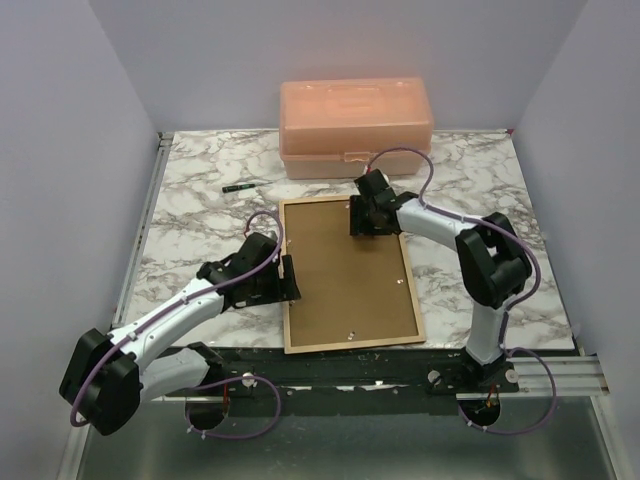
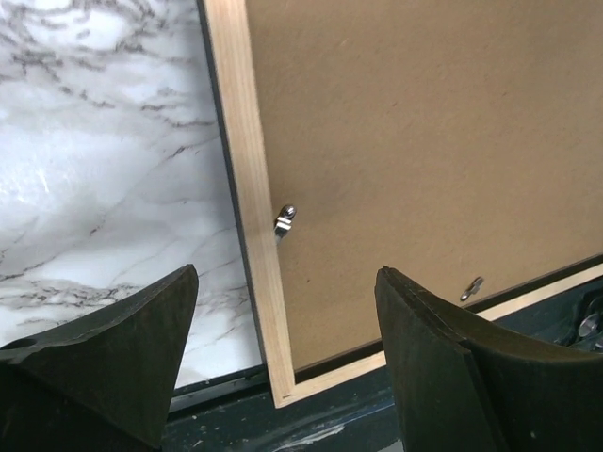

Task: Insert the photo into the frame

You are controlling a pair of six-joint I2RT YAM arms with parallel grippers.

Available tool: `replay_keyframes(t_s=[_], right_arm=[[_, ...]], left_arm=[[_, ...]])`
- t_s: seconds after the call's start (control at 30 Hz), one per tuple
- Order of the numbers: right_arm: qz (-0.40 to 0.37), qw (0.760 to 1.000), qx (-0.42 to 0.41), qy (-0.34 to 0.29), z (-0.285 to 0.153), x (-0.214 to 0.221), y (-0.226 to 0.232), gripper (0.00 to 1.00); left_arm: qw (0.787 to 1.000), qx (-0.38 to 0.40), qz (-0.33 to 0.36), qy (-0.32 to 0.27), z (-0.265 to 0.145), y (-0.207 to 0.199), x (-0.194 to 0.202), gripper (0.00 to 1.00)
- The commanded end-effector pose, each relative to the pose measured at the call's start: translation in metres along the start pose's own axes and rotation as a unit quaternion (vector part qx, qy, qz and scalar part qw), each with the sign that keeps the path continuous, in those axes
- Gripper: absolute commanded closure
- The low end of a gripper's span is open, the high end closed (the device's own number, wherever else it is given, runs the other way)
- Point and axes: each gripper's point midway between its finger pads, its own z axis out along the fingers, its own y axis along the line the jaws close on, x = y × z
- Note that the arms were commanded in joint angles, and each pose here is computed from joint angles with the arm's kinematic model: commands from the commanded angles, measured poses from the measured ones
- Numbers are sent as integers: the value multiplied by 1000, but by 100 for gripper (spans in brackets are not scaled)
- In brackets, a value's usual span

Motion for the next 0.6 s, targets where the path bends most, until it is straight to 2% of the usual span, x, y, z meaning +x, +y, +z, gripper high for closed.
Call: replay_keyframes(t_s=[0.0,0.13,0.33,0.47,0.57], right_arm=[[19,999,-8,50,-40,31,-8,32],[59,997,-31,48,-68,36,-23,22],[134,989,-26,53,-100,66,-77,10],[173,983,-2,68,-105,92,-115,7],[178,980,-4,91,-100,112,-120,7]], left_arm=[[999,32,-25,11,3,-2,12,23],[998,48,-35,14,7,-2,18,23],[998,37,-38,17,12,4,20,27],[999,11,-33,21,15,11,19,28],[999,-9,-29,27,16,17,19,28]])
